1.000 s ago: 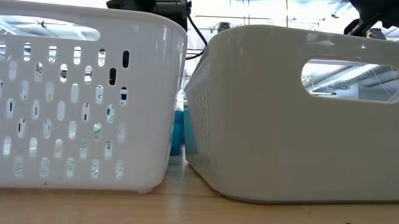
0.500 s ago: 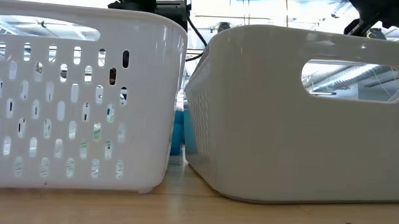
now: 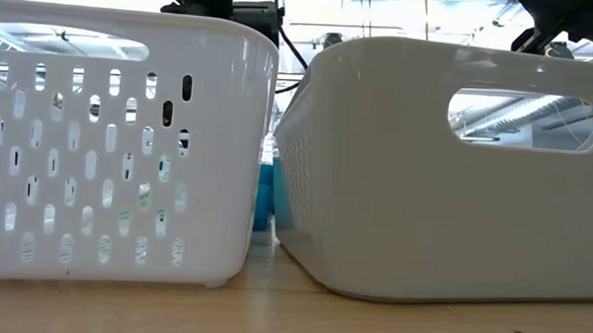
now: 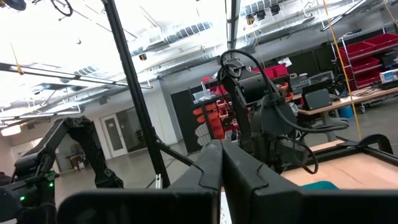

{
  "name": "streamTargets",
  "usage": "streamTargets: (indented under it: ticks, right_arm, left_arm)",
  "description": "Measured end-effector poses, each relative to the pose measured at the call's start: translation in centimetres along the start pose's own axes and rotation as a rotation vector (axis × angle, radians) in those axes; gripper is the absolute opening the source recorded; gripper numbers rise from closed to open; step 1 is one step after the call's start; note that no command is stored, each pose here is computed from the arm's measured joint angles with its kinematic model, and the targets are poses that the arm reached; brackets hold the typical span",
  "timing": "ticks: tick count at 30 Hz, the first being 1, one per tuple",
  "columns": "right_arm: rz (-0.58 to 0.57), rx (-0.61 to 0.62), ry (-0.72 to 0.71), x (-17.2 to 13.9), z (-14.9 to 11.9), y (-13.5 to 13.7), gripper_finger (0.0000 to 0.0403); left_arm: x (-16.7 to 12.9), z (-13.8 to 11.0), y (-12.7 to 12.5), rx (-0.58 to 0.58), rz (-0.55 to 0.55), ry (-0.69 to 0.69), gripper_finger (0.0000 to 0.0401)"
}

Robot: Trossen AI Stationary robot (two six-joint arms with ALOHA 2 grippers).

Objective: Pick & Place Toothbrushes
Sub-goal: Put the blue toothbrush into the blue bin

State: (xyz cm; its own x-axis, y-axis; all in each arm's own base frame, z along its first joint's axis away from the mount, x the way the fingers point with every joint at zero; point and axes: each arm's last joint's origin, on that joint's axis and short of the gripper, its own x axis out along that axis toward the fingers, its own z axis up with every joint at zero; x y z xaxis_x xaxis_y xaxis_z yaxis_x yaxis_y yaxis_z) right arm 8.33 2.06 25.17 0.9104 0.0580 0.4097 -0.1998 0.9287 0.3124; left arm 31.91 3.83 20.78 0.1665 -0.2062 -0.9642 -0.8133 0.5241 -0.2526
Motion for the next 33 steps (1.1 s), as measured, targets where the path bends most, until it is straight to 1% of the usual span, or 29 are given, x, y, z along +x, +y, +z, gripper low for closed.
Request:
streamTargets:
  ticks: [8, 11, 22, 25, 28, 33]
  right_arm:
    - [0.0, 0.0, 0.0, 0.0, 0.0, 0.0, 0.0]
    - [0.0, 0.005, 0.0, 0.0, 0.0, 0.0, 0.0]
    - [0.0, 0.005, 0.0, 0.0, 0.0, 0.0, 0.0]
    - [0.0, 0.005, 0.0, 0.0, 0.0, 0.0, 0.0]
    - [0.0, 0.005, 0.0, 0.0, 0.0, 0.0, 0.0]
    - [0.0, 0.005, 0.0, 0.0, 0.0, 0.0, 0.0]
  left_arm:
    - [0.0, 0.0, 0.0, 0.001, 0.015, -0.018, 0.0044]
    - [0.0, 0.0, 0.0, -0.006, 0.016, -0.018, 0.0051]
    - [-0.1, 0.1, 0.1, -0.043, 0.013, -0.021, 0.0135]
    - [-0.6, 0.2, 0.3, -0.047, 0.0, -0.038, 0.0154]
    - [-1.6, 0.3, 0.6, -0.057, -0.034, -0.045, 0.0168]
    - [-4.1, -0.2, 1.0, -0.048, -0.107, -0.098, 0.0173]
